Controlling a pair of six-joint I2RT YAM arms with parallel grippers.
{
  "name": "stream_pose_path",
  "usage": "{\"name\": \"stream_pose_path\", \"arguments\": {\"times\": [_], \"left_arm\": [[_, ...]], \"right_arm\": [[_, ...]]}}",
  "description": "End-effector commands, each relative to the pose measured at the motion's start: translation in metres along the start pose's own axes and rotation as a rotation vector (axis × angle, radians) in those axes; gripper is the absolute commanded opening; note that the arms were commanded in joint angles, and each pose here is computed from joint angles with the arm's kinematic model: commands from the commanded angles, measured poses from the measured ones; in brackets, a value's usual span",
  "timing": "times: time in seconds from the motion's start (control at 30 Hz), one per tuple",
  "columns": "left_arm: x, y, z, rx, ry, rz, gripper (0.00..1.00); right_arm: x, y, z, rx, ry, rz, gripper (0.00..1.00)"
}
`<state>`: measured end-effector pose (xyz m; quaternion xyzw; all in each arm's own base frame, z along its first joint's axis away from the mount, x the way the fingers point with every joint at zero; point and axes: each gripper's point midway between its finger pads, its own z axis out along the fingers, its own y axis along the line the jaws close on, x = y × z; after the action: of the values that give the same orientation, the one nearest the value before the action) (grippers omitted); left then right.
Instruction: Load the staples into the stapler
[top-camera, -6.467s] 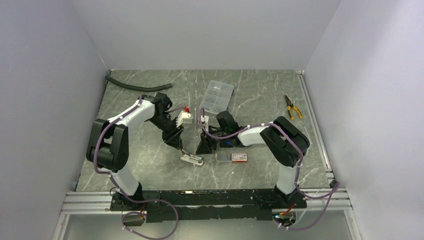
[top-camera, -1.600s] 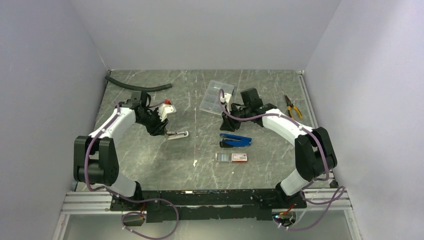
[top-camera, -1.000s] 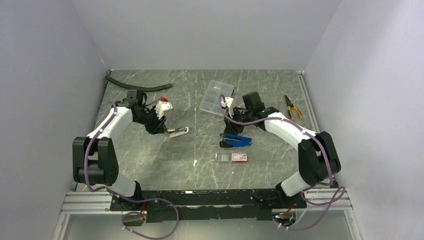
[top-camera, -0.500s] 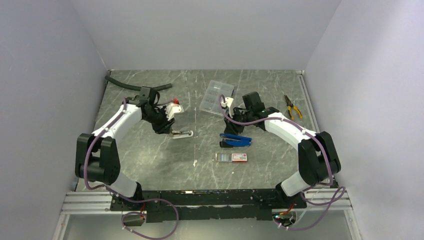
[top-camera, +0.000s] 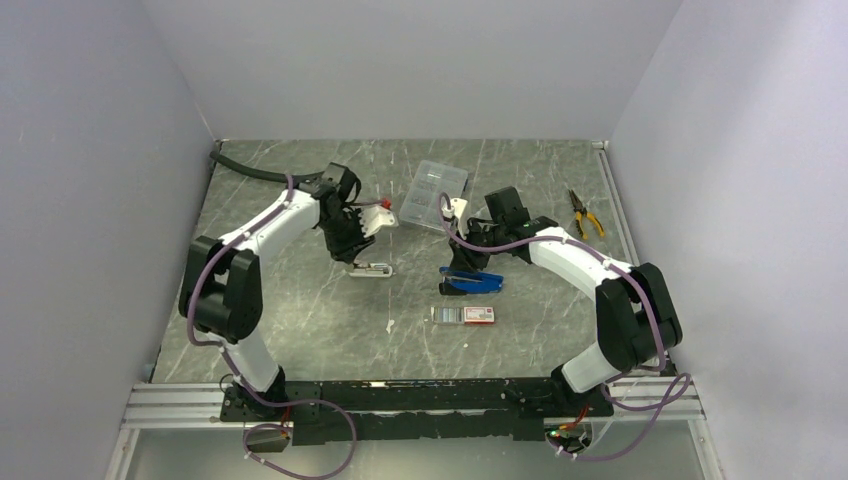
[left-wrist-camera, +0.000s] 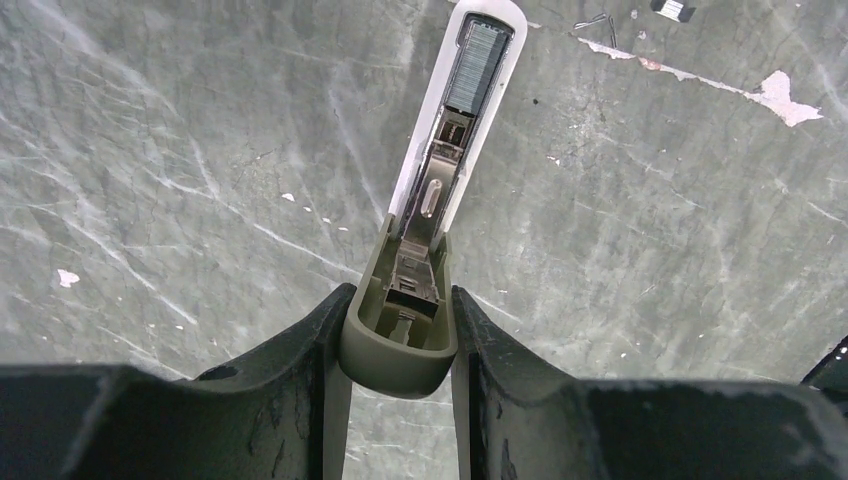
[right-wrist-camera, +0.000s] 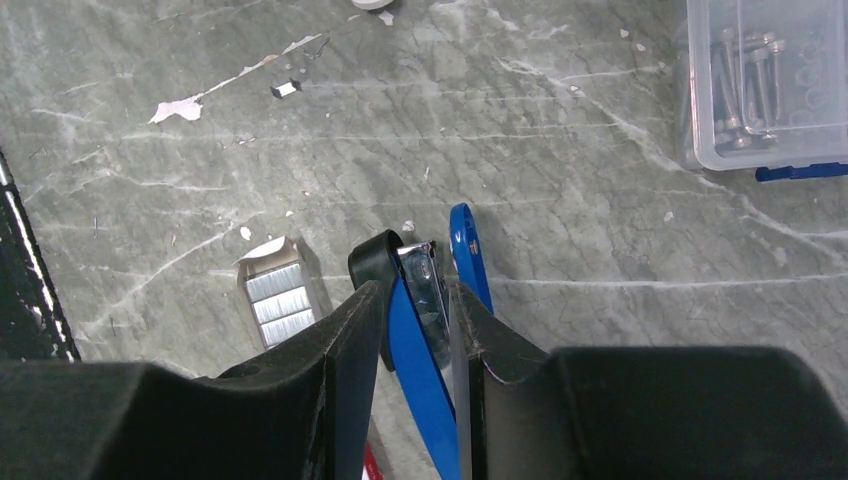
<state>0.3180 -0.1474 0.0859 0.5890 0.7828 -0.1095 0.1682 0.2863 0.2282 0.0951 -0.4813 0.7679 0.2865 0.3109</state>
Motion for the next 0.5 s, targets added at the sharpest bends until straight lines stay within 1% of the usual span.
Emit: {"name": "stream_pose_path", "arguments": {"times": [0.0, 0.1, 0.3, 0.47], "left_arm": [[0.0, 0.001, 0.002, -0.019, 0.074, -0.032, 0.27], [-0.003, 0.002, 0.005, -0.028, 0.107, -0.034, 0.27], [-0.01, -0.011, 0.013, -0.034, 0.167, -0.016, 0.27], [-0.014, -0.017, 0.014, -0.049, 0.155, -0.017, 0.25]], "right_arm": [[-0.014, -0.003, -0.01, 0.028, -0.043, -0.047, 0.35], [-0.013, -0.003, -0.009, 0.029, -0.042, -0.046, 0.35], [-0.014, -0.004, -0.01, 0.035, -0.044, -0.047, 0.34], [-0.012, -0.004, -0.01, 0.035, -0.041, -0.043, 0.34]]}}
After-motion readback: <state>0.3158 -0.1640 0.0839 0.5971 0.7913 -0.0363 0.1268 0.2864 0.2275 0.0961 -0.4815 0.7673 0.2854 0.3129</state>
